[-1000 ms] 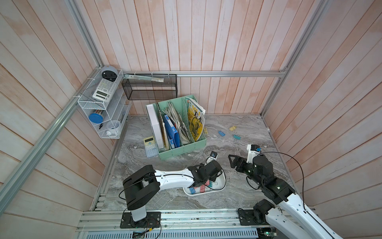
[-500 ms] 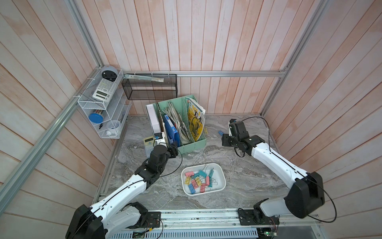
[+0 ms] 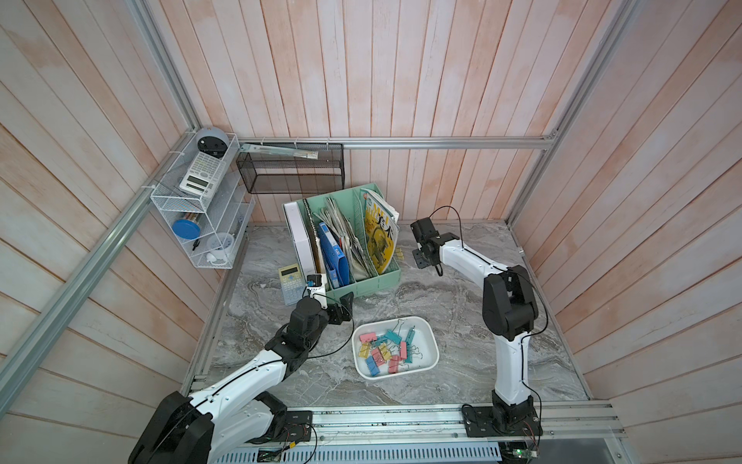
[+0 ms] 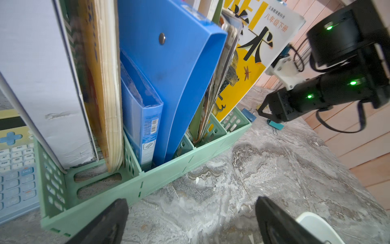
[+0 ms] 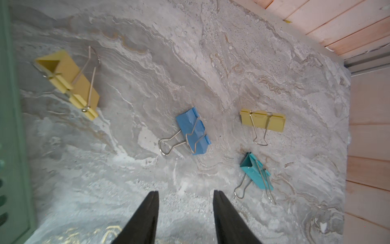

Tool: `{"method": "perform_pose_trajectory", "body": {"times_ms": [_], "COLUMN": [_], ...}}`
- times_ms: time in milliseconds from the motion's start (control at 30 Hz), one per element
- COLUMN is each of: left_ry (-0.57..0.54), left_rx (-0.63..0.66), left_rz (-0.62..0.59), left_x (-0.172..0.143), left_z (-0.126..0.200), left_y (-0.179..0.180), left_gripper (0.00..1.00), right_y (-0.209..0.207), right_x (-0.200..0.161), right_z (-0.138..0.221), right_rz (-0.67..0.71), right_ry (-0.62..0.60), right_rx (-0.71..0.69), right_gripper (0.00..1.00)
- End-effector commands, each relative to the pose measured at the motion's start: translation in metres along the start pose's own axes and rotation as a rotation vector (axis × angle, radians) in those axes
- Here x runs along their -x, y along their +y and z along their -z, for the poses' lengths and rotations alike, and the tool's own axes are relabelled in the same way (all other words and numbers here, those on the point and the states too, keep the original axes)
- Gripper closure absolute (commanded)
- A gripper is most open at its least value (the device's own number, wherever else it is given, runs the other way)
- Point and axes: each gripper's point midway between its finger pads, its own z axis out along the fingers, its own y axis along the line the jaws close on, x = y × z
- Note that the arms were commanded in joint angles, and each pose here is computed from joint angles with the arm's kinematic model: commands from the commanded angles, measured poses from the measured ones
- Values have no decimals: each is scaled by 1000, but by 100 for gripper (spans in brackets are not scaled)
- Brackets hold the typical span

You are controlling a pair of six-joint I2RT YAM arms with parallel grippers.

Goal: Put the binder clips in the storage box
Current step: Pick up the binder clip at the center of the board.

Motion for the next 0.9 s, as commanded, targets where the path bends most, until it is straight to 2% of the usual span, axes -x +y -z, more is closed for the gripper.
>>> {"method": "perform_pose_trajectory", "body": {"times_ms": [0,200,333,467,633,867], "left_ry": [-39,-37,-40,-42,-39,-52], "left_rx": [-36,-38,-30,-32,-35,-44], "left_rz": [-13,-10,-12,-9,-13,-12], "left_x": [11,11,11,11,10,12], "left_z": [3,2,2,2,1,4], "left_y": [-7,-8,-7,-7,-7,-9], "left_gripper": [0,0,0,0,0,0], "right_y": [-9,-4,-2,-1,-6,-21], "right_x": [0,8,8,7,6,-15], "right_z": [-11,-33,-44,-48,-43,-15], "right_rz": [75,97,106,119,114,63], "right_ry": [41,53,82,90,91,122], "right_rx": [-59,-58,-58,-63,-72,-97], "right_gripper": [56,61,71,76,90,100]}}
